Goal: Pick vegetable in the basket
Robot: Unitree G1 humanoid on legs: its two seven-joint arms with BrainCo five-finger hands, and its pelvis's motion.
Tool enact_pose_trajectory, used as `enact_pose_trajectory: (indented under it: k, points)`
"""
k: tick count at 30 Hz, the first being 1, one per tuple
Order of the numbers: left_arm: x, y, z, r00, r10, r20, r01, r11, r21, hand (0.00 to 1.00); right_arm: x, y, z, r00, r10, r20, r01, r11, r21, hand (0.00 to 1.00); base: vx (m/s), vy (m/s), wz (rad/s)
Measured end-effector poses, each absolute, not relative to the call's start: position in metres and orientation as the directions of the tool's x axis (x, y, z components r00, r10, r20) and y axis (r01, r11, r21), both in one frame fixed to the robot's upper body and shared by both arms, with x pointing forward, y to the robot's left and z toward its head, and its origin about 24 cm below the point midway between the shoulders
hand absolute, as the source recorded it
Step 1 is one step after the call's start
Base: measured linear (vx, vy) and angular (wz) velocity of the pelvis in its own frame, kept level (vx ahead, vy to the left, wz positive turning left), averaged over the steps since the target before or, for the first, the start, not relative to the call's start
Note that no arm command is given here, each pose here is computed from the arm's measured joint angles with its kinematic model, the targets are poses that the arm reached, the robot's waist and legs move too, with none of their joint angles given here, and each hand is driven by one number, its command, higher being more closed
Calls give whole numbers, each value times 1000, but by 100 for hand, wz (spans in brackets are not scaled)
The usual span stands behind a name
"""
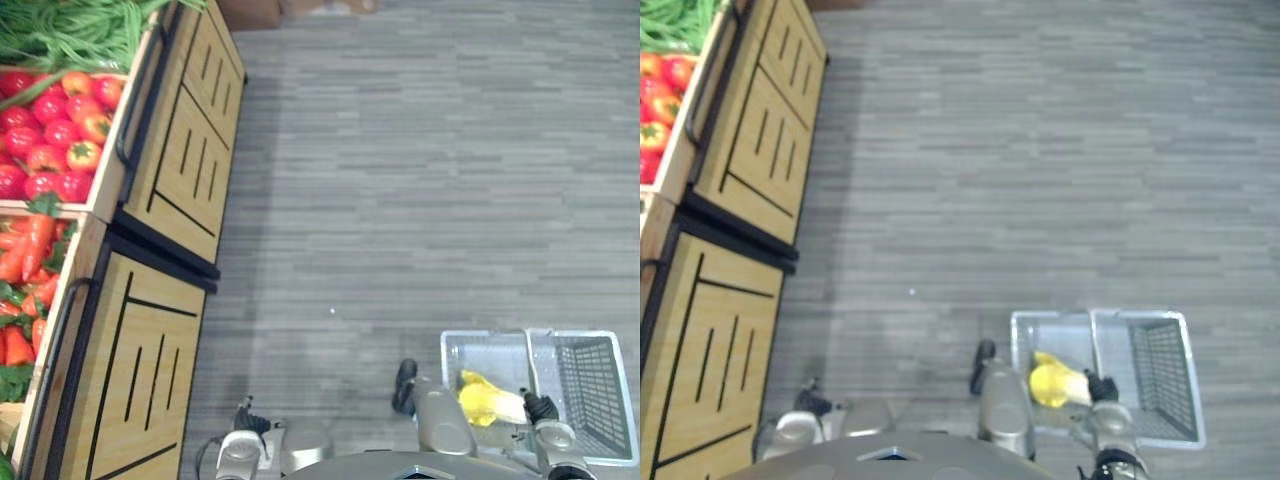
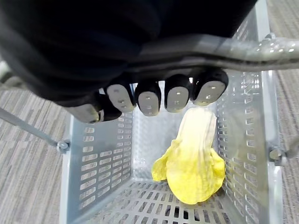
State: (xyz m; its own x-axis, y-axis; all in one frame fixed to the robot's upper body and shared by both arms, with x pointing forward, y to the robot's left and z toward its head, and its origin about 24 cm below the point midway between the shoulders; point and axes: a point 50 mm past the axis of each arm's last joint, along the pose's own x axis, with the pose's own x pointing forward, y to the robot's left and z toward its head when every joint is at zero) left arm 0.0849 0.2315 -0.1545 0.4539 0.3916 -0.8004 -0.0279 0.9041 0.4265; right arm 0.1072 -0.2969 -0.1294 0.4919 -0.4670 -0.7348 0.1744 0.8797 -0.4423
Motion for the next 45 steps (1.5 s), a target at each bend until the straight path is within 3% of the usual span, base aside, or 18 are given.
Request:
enact_pose_trajectory:
  k: [6, 11, 19, 23, 27, 34, 38, 41, 45]
  points:
    - [92, 225, -152, 487, 385, -784, -47, 908, 417, 0, 119, -304, -122, 524, -482, -702, 180, 869, -462, 100, 240, -8, 18]
    - [80, 208, -158, 460, 350, -816, -36, 926, 377, 0, 115, -309, -118, 532, -506, -679, 191, 853, -486, 100, 206, 222, 41]
    - [75, 221, -156, 447, 385, -807, -46, 911, 409, 0, 123, -272, -128, 578, -417, -701, 137, 897, -420, 100, 262, 165, 23]
    - [65, 226, -158, 421, 379, -824, 12, 906, 423, 0, 123, -252, -138, 563, -365, -741, 120, 924, -364, 100, 299, 144, 29]
    - [66, 233, -156, 430, 380, -819, 60, 893, 446, 0, 132, -247, -135, 609, -347, -713, 112, 928, -355, 100, 373, 45, 101]
    - [70, 233, -155, 432, 387, -815, 34, 896, 443, 0, 136, -252, -133, 611, -368, -701, 151, 923, -353, 100, 336, -194, 121]
    - [71, 243, -154, 410, 428, -805, -55, 893, 447, 0, 136, -258, -131, 596, -390, -702, 187, 918, -350, 100, 357, -409, 127]
    - [64, 224, -160, 384, 395, -835, -88, 915, 393, 0, 136, -267, -128, 587, -422, -691, 235, 905, -354, 100, 306, -353, 102]
    - [61, 226, -160, 360, 412, -837, -147, 911, 385, 0, 135, -271, -127, 583, -429, -690, 244, 903, -355, 100, 317, -287, 82]
